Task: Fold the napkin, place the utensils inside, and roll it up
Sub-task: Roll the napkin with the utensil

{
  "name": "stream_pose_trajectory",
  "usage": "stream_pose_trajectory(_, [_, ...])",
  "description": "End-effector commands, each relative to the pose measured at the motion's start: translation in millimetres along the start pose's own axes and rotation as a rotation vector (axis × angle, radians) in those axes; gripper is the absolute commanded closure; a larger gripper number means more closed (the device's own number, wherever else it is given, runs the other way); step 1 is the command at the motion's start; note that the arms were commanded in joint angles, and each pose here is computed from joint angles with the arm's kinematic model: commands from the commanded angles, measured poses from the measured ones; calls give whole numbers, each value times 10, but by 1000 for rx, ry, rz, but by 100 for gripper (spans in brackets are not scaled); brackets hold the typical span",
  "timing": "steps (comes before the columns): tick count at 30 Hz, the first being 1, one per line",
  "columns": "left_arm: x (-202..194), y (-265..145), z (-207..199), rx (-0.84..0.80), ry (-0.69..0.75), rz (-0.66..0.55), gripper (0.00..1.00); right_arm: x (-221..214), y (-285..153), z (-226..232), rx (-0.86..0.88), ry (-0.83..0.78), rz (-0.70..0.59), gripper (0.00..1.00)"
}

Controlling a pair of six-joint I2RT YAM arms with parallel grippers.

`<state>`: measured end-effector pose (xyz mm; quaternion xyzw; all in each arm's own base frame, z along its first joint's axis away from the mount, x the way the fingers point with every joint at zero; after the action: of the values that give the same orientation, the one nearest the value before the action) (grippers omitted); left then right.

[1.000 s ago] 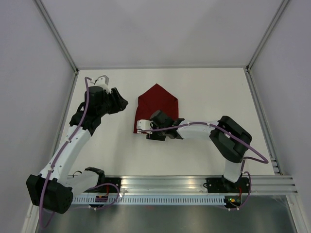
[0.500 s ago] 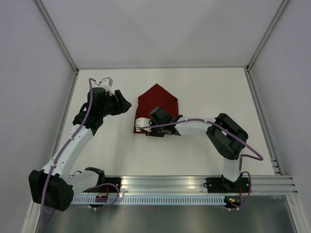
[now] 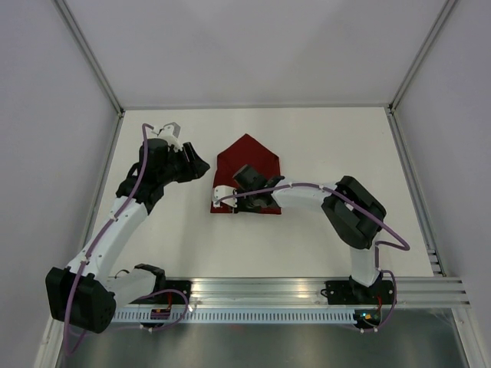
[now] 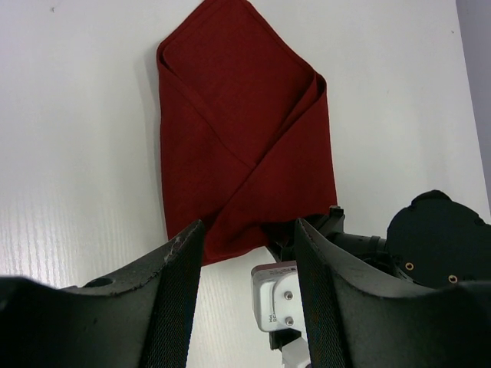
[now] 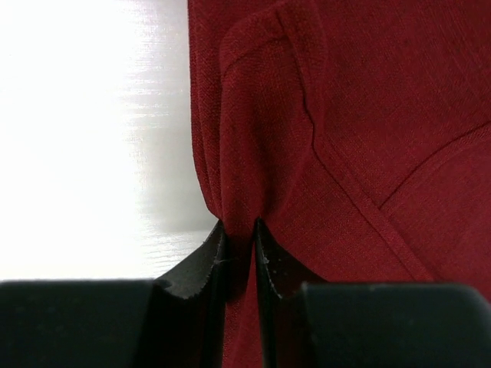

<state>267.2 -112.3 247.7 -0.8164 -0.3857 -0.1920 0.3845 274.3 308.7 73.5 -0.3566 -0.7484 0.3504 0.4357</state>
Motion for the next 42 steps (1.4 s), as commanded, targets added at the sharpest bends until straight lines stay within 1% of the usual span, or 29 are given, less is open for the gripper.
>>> stream_pose_trajectory(1, [31,-44,-88,-66,49,-30,44,-372,115,523,288,83,122,80])
stream_pose_trajectory(2, [21,-47,-84,-66,45,-32,44,-383,115,521,297,93,119,82])
stream_pose_trajectory(5, [-11,-77,-99,-94,51,-54,45,-389,85,497,358,141,82,83])
stream_pose_trajectory(9, [-56,-184,-135,-145,66,-121,48,-473,96,528,454,202,62,85])
stream_pose_trajectory(12, [-176,-184,-56,-159,68,-135,48,-499,75,519,504,238,41,86])
stream_pose_trajectory(13, [-150,-240,-90,-184,75,-172,49,-531,60,530,525,251,47,86])
stream_pose_trajectory(14, [-164,-256,-82,-189,80,-183,49,-523,58,533,540,258,35,86])
stream_pose_trajectory(17, [-235,-316,-89,-240,116,-222,49,-537,54,485,568,282,26,86])
stream_pose_trajectory(18, [-302,-304,-38,-236,121,-214,48,-561,79,496,583,293,29,86])
stream_pose_trajectory(20, [-287,-355,-112,-296,166,-265,49,-585,73,464,604,309,25,87])
stream_pose_trajectory(22, [-350,-342,-77,-297,182,-273,49,-643,93,481,633,332,39,87])
stream_pose_trajectory(23, [-372,-353,-112,-322,214,-282,49,-642,94,453,634,330,35,87])
stream_pose_trajectory(25, [-452,-325,-86,-318,237,-294,50,-678,100,479,669,351,40,87])
stream_pose_trajectory(27, [-596,-300,-126,-357,295,-291,49,-690,114,465,678,359,40,88])
stream_pose_trajectory(28, [-622,-282,-115,-341,304,-309,49,-707,103,471,689,366,45,88])
stream_pose_trajectory(30, [-769,-216,-104,-348,344,-279,49,-720,113,460,696,370,50,88])
stream_pose_trajectory(31, [-767,-181,-86,-324,345,-301,49,-739,109,464,703,376,54,88])
stream_pose_trajectory(33, [-889,-90,-48,-309,384,-271,49,-756,108,460,712,383,59,88])
stream_pose_trajectory(36, [-1001,-18,-106,-316,454,-266,46,-795,108,433,718,391,60,89])
stream_pose_trajectory(37, [-1026,41,-102,-300,500,-270,44,-812,96,437,726,397,64,89])
stream_pose_trajectory(39, [-1139,85,-170,-325,560,-254,41,-829,103,431,732,402,65,89])
stream_pose_trajectory(40, [-1203,149,-154,-314,621,-237,41,-846,90,435,740,408,69,89])
stream_pose_trajectory(41, [-1257,146,-234,-346,665,-252,41,-847,95,435,743,406,67,89])
stream_pose_trajectory(42, [-1301,171,-213,-332,699,-260,41,-855,83,432,745,408,68,89])
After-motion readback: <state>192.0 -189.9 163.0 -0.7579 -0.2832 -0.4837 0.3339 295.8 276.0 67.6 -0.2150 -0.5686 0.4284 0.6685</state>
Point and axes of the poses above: each gripper's point midway between its finger pads, its own y axis out along the fingers, its own z axis along the line the jaws close on, x = y × z, the point moved 7 cm from there along -y, back along the fingers, and after that the axes turned 14 degrees about -y, right-handed, at the moved point
